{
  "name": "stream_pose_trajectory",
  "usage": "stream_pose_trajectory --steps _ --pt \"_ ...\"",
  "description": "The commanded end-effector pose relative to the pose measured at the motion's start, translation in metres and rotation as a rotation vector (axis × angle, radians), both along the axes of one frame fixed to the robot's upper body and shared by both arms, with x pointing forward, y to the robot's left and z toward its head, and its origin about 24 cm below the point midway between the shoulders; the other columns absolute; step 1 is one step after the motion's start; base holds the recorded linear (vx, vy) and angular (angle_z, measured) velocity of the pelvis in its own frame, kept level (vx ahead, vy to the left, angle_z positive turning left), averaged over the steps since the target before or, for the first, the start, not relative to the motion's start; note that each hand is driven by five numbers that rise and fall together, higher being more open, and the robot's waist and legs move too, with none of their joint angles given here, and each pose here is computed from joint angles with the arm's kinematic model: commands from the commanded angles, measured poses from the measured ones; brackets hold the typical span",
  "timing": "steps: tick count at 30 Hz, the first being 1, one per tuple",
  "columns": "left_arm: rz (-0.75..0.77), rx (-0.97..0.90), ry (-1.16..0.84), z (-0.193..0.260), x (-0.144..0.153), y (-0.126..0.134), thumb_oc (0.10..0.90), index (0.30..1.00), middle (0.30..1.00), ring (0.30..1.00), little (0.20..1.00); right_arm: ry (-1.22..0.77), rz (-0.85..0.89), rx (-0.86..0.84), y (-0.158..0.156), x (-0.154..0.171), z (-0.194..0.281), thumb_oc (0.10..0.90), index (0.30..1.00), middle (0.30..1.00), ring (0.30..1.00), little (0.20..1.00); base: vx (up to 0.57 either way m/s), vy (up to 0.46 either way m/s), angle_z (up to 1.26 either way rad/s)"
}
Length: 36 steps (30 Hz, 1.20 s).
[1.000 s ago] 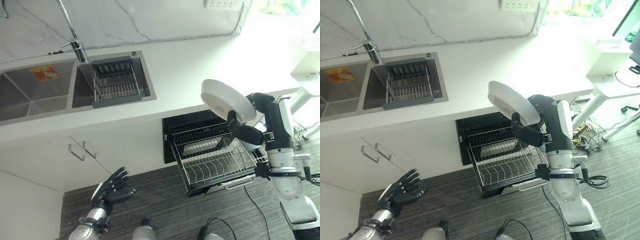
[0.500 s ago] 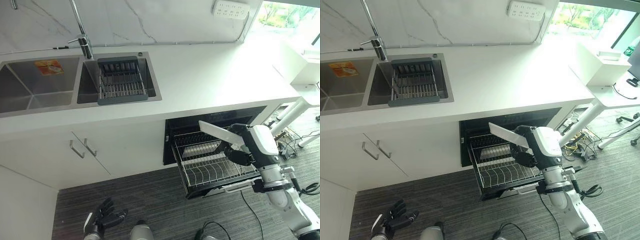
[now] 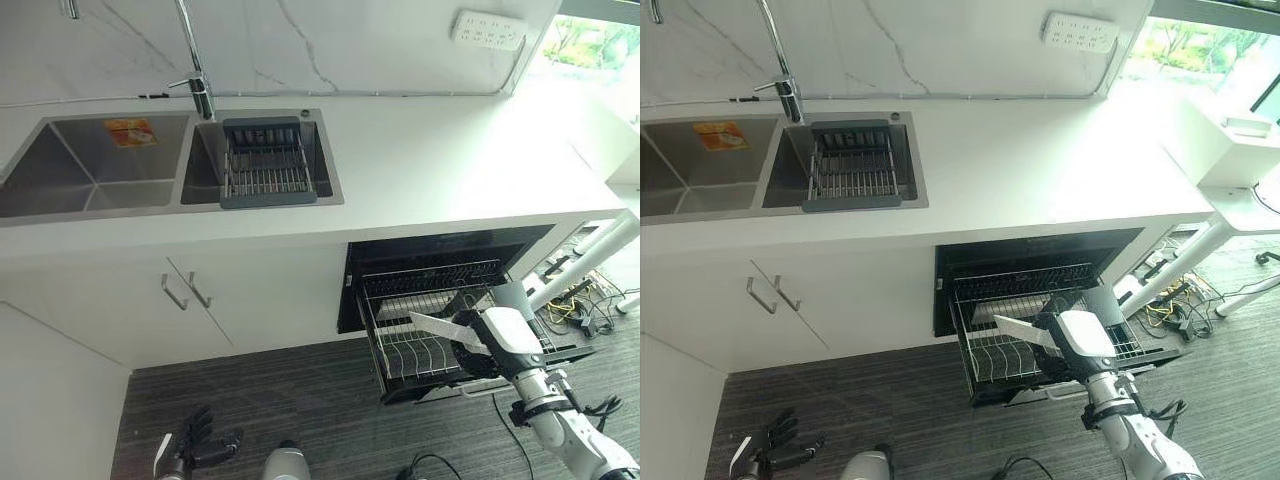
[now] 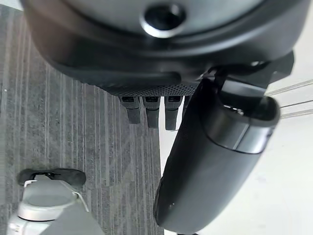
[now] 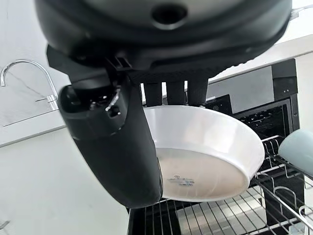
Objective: Place the dishes in the dishwasher.
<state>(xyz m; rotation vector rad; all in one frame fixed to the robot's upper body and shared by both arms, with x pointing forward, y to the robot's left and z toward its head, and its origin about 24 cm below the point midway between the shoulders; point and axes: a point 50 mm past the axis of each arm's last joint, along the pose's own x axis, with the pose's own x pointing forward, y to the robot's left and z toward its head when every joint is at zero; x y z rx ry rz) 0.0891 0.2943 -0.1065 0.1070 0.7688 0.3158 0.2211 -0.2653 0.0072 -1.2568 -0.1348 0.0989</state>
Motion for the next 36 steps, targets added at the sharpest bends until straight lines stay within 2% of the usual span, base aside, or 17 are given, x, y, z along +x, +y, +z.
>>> stream_pose_trajectory --steps 1,9,15,18,24,27,31,36 --pt "-0.128 0.164 -0.137 0.026 0.029 0.01 0.8 0.9 0.9 0.9 0.9 -0.306 -0.096 -0.041 -0.012 0.043 0.053 0.4 0.3 0.3 0.3 0.3 0.0 0.0 0.0" --pt "-0.16 0.222 -0.141 0.027 0.028 0.008 0.8 0.9 0.9 0.9 0.9 -0.348 -0.179 -0.132 -0.017 0.061 0.061 0.4 0.3 0.3 0.3 0.3 0.01 0.001 0.05" --pt "-0.17 0.214 -0.131 0.025 0.028 0.005 0.8 0.9 0.9 0.9 0.9 -0.273 -0.204 -0.203 -0.022 0.074 0.057 0.4 0.3 0.3 0.3 0.3 0.0 0.001 0.06" --pt "-0.152 0.283 -0.207 0.035 0.035 0.007 0.8 0.9 0.9 0.9 0.9 -0.195 -0.21 -0.252 -0.021 0.076 0.044 0.4 0.3 0.3 0.3 0.3 0.0 0.0 0.0" --pt "-0.172 0.313 -0.232 0.04 0.042 0.007 0.8 0.9 0.9 0.9 0.9 -0.154 -0.29 -0.303 -0.026 0.082 0.032 0.4 0.3 0.3 0.3 0.3 -0.01 -0.022 0.06" --pt "-0.174 0.319 -0.231 0.039 0.044 0.007 0.8 0.9 0.9 0.9 0.9 -0.171 -0.318 -0.335 -0.028 0.087 0.034 0.4 0.3 0.3 0.3 0.3 -0.03 -0.019 0.11" --pt "-0.149 0.321 -0.274 0.042 0.046 0.005 0.8 0.9 0.9 0.9 0.9 -0.281 -0.431 -0.38 -0.044 0.091 0.052 0.4 0.3 0.3 0.3 0.3 -0.06 0.004 0.02" --pt "-0.128 0.312 -0.331 0.047 0.055 0.0 0.8 0.9 0.9 0.9 0.9 -0.42 -0.484 -0.413 -0.052 0.098 0.076 0.4 0.3 0.3 0.3 0.3 -0.08 0.016 0.04"
